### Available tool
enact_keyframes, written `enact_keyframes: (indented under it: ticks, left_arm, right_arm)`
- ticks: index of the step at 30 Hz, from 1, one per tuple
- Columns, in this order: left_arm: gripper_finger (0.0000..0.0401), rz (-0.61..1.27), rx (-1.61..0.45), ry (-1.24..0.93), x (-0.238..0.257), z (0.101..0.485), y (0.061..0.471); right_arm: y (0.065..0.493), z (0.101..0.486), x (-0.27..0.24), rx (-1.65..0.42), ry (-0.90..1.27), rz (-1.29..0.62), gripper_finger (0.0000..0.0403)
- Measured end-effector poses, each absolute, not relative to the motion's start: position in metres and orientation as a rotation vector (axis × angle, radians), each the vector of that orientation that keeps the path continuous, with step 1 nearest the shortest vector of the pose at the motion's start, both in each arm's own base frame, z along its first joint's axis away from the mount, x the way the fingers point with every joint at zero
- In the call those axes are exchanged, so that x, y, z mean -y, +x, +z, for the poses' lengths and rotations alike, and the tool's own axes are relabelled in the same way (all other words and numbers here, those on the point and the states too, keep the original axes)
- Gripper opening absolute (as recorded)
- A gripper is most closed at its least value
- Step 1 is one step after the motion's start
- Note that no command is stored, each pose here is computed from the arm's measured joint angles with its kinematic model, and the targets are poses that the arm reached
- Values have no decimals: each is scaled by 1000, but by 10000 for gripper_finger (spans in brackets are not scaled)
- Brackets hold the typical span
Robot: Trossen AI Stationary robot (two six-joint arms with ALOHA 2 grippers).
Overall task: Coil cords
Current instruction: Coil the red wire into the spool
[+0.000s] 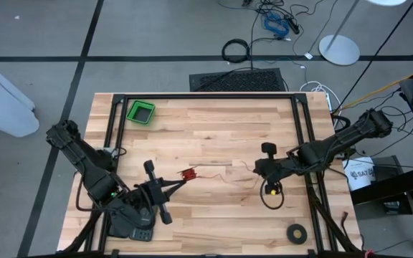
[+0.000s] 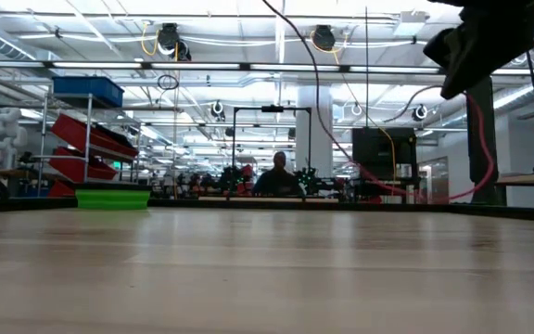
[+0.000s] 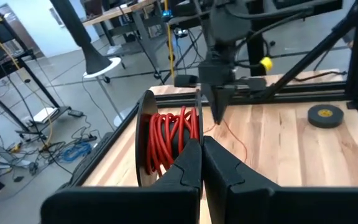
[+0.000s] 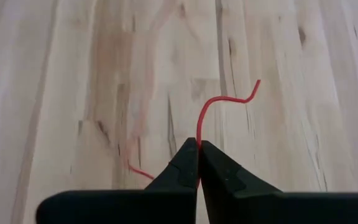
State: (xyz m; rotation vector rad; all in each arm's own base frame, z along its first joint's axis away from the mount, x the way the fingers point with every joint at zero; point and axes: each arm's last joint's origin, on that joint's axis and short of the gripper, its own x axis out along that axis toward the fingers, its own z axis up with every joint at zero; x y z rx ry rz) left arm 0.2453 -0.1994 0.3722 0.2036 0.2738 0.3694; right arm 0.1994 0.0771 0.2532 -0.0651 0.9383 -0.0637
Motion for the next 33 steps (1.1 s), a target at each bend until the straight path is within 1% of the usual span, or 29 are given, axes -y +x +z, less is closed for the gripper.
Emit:
enact_keyframes:
  ticks: [4,7,10,16,18,21,24,30,33]
  left_arm:
    - [4,350,-268,201,202,375,240]
    - [4,350,-260,195,202,377,237]
    - [4,351,-260,196,201,377,237]
    - [4,351,-261,197,201,377,237]
    - [4,350,-262,205,201,377,237]
    - [4,350,-262,205,201,377,237]
    - [4,350,-262,203,201,377,237]
    - [4,358,-262,200,199,377,239]
    - [4,364,-265,199,197,377,241]
  right_arm:
    - [199,253,-78,-941,-22,-74,0]
    - [202,256,-81,-903,3,-36,5]
    - [205,258,-83,-868,-1,-16,20]
    - [207,259,-83,-844,-24,-7,61]
    - [214,262,-86,-741,-42,36,76]
    - [227,263,-92,-489,-77,126,95]
    - [238,254,-92,-298,-106,169,110]
    - [267,226,-84,-130,-74,160,130]
    - [288,220,-82,-104,-77,167,143]
